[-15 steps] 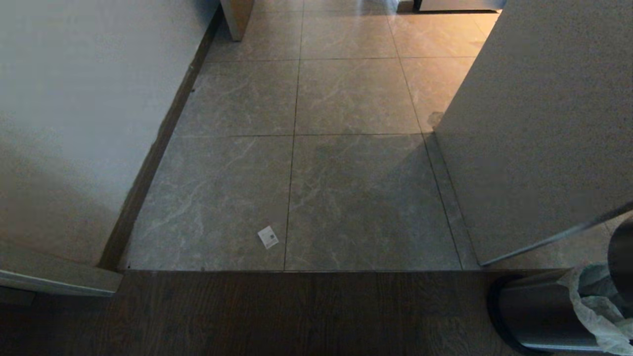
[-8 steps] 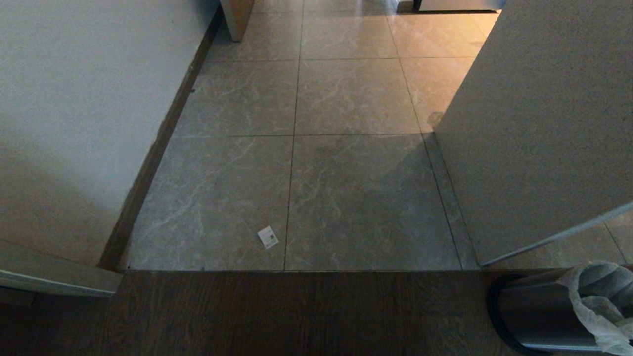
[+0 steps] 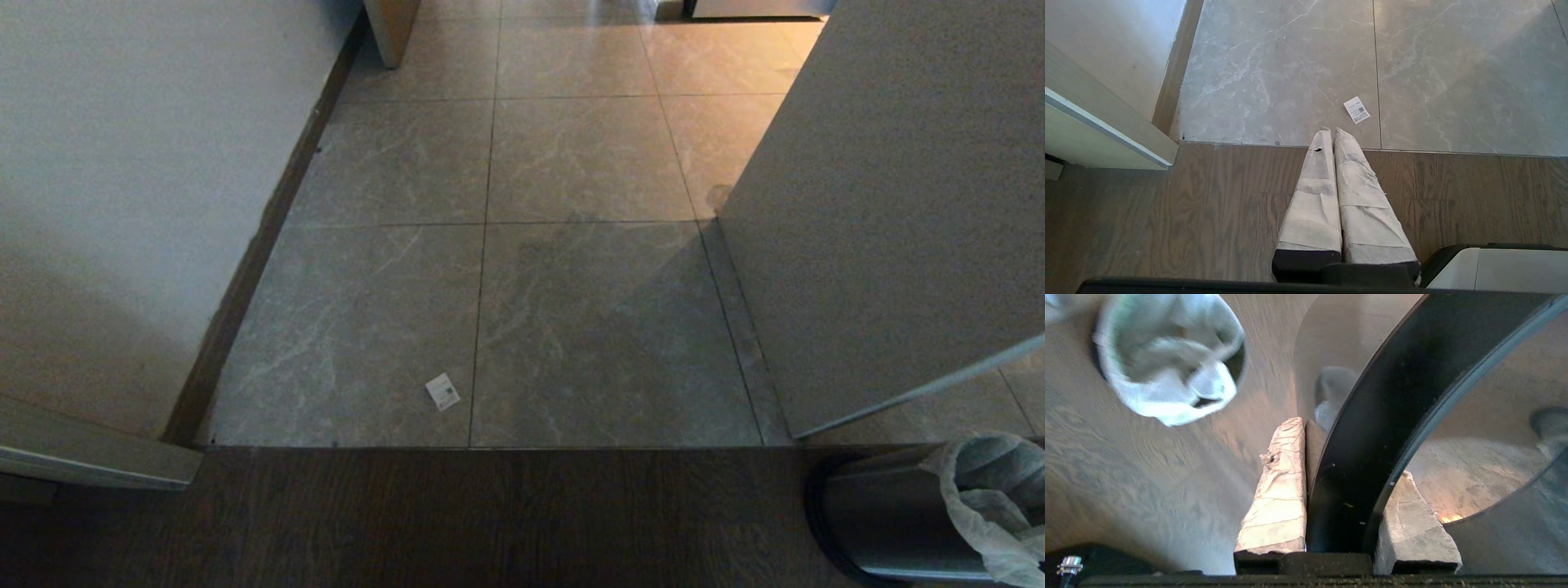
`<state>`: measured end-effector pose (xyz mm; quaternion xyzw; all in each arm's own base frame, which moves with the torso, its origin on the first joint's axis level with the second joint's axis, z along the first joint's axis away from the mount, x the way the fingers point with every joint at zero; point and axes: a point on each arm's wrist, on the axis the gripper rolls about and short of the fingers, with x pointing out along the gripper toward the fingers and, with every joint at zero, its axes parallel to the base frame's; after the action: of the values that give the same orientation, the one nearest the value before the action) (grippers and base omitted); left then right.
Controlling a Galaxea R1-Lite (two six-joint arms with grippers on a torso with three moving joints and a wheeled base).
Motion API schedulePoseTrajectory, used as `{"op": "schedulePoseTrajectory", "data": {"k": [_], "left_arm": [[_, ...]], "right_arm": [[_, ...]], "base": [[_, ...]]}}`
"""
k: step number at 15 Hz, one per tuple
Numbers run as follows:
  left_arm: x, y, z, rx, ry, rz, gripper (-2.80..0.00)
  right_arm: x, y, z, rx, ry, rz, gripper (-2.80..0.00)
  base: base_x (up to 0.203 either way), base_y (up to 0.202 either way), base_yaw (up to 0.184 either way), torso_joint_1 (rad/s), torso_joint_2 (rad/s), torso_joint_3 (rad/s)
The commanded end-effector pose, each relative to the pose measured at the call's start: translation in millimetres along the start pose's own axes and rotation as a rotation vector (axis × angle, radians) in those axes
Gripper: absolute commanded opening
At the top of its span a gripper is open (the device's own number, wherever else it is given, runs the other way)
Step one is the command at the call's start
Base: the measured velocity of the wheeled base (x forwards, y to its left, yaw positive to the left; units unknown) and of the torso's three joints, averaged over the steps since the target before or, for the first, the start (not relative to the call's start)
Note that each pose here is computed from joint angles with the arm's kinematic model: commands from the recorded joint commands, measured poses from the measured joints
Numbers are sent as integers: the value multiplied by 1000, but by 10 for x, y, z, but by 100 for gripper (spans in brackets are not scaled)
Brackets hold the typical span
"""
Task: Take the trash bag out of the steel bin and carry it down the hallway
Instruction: Place the outer trash can on the ground
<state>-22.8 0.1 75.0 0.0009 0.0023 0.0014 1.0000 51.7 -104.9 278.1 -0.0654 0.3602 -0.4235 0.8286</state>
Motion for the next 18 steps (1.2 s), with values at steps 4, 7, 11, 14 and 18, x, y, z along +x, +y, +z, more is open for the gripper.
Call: {"op": "schedulePoseTrajectory", "data": {"k": [4,7,11,14,18], "left_arm": [[0,0,0,-1,0,0,-280],[0,0,0,0,0,0,-280],[0,0,0,0,0,0,-280],[0,0,0,0,0,0,-280],[0,0,0,0,0,0,-280]], "right_arm": [[930,-427,184,86,156,123,-280],[1401,-835,239,173,113,212,-280],[1898,-1340,197,259,45,272,-280],[2176,-1462,70,297,56,305,-280],[2632,-1522,-76,370,57,380,-280]], "base": [[0,0,0,0,0,0],[0,0,0,0,0,0],[0,0,0,0,0,0],[0,0,0,0,0,0],[0,0,0,0,0,0]]}}
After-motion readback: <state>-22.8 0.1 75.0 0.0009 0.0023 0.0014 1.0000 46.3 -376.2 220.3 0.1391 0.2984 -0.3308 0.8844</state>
